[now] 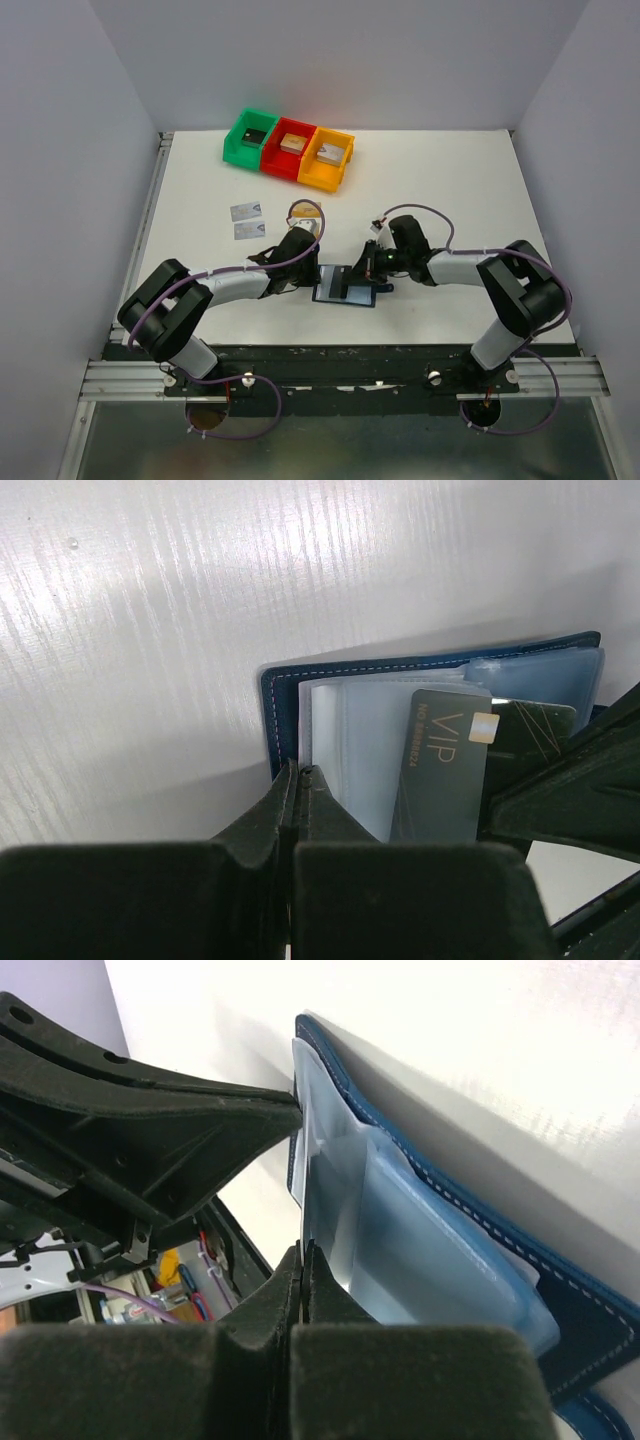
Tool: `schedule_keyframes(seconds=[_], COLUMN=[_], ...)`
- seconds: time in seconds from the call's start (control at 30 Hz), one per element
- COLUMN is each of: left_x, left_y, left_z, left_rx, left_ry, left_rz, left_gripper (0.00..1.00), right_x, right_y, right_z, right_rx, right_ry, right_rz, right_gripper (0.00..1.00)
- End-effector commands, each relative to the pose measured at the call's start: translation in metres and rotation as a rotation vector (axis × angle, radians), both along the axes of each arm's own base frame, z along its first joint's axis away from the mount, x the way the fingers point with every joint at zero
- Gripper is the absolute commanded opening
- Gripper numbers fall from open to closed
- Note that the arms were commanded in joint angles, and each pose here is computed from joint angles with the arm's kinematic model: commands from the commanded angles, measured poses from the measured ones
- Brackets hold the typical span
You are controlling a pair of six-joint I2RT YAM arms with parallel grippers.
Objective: Take the credit cards out of the card holder
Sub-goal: Remove the credit card from the card holder, then place the credit card at the center of the board.
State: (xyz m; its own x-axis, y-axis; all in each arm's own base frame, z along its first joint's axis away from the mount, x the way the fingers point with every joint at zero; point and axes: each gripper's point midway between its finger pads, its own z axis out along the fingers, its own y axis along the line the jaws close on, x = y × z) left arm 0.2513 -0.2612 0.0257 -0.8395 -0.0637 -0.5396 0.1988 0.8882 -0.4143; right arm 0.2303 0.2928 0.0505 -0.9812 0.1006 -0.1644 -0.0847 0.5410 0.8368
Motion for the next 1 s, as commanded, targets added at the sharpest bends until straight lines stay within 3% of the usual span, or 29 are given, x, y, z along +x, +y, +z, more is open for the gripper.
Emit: schedule_keyframes(seconds=[0.0,0.27,0.5,0.57,0.63,0.7,0.77,0.8,0.83,0.97], left_x=[-0.021,-0.013,-0.008,-0.005,-0.002,0.001,0.004,0.005,0.002,-0.008], left_y=[0.014,0.008,-0.008,-0.017,-0.023,-0.027,-0.031,-0.031,-0.033,-0.036], left_z=[-0.023,-0.007,0.020,0.044,0.070,0.097,0.125,0.136,0.149,0.188], left_rx=[0.074,0.060,-0.003,-0.054,-0.103,-0.156,-0.227,-0.262,-0.319,-0.538], left_ry=[0.079,0.009,-0.049,-0.093,-0.145,-0.196,-0.256,-0.282,-0.312,-0.427], left_rz=[-0.015,-0.032,-0.094,-0.124,-0.135,-0.128,-0.115,-0.107,-0.112,-0.113], left_gripper=[0.00,0.00,0.02,0.22,0.50,0.67,0.77,0.88,0.92,0.93], right_x=[0.001,0.002,0.013,0.015,0.018,0.019,0.021,0.021,0.021,0.020], right_y=[-0.018,-0.047,-0.069,-0.072,-0.074,-0.073,-0.072,-0.070,-0.068,-0.058], right_z=[-0.006,0.000,0.042,0.058,0.072,0.086,0.100,0.110,0.116,0.164], right_rx=[-0.077,-0.253,-0.350,-0.341,-0.331,-0.292,-0.233,-0.186,-0.141,0.130], right_ry=[-0.017,-0.063,-0.231,-0.279,-0.325,-0.375,-0.429,-0.469,-0.491,-0.644], right_rz=[-0.037,-0.059,-0.096,-0.114,-0.132,-0.157,-0.201,-0.218,-0.241,-0.320], right_gripper=[0.00,0.00,0.00,0.00,0.00,0.00,0.00,0.00,0.00,0.00])
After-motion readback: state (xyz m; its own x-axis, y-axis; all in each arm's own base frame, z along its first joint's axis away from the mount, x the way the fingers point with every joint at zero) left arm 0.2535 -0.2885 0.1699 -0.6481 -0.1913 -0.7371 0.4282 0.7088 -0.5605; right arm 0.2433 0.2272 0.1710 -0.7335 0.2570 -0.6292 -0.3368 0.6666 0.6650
